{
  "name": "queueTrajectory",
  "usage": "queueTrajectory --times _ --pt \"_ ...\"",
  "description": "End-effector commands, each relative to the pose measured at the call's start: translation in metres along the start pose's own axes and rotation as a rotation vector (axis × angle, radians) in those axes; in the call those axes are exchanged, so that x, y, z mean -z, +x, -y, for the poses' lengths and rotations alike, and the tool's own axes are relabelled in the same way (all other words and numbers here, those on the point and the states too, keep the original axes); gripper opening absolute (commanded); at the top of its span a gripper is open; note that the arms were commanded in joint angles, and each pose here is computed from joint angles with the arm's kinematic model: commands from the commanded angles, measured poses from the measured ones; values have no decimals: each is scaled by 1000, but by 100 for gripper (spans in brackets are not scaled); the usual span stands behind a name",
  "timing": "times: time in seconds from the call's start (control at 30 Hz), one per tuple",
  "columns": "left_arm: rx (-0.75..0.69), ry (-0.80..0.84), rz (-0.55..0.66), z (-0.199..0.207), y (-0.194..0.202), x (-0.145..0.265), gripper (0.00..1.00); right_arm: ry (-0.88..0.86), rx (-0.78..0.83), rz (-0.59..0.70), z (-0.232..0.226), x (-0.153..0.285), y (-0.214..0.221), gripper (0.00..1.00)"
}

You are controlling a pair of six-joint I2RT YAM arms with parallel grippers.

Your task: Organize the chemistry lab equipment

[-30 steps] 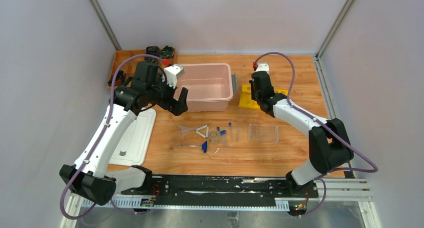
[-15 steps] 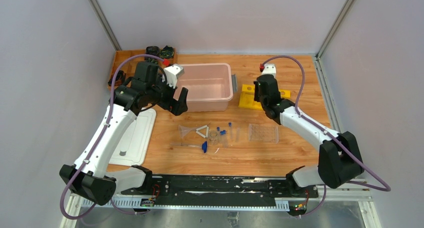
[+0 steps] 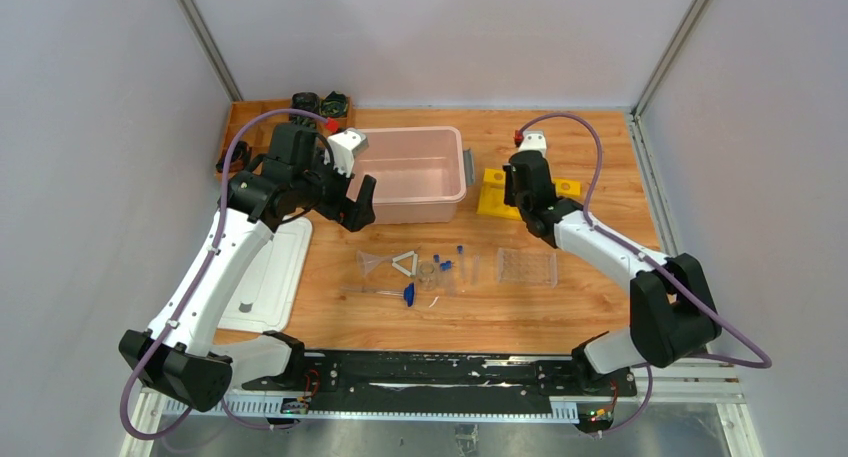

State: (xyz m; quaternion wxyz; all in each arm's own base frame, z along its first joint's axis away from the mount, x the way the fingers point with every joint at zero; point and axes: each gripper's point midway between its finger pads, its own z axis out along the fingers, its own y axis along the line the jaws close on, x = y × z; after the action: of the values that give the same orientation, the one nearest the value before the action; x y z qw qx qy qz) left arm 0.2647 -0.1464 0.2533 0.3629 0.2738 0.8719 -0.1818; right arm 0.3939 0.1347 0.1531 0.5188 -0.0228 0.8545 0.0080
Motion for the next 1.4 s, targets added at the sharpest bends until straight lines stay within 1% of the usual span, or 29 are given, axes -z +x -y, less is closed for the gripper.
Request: queueTrajectory --times 0.0,0.47,0.8,0.9,1.13,1.2,1.37 --pt "-17 -5 18 -1 -8 4 100 -16 -9 10 -9 -4 1 0" --pt "-24 -8 23 -1 -9 5 100 -2 32 -19 -10 -10 17 0" --pt "-24 -5 27 -1 -11 6 100 1 40 -28 -7 -2 27 0" --pt "-21 -4 28 0 -11 7 100 -1 28 -2 -7 4 16 0" --pt "-24 -3 36 0 -14 7 100 34 24 113 0 17 -33 0" --pt "-24 -3 36 0 -15 7 100 39 32 119 0 15 -38 0" --pt "-26 -3 39 0 -15 8 100 48 45 109 -2 6 -35 0"
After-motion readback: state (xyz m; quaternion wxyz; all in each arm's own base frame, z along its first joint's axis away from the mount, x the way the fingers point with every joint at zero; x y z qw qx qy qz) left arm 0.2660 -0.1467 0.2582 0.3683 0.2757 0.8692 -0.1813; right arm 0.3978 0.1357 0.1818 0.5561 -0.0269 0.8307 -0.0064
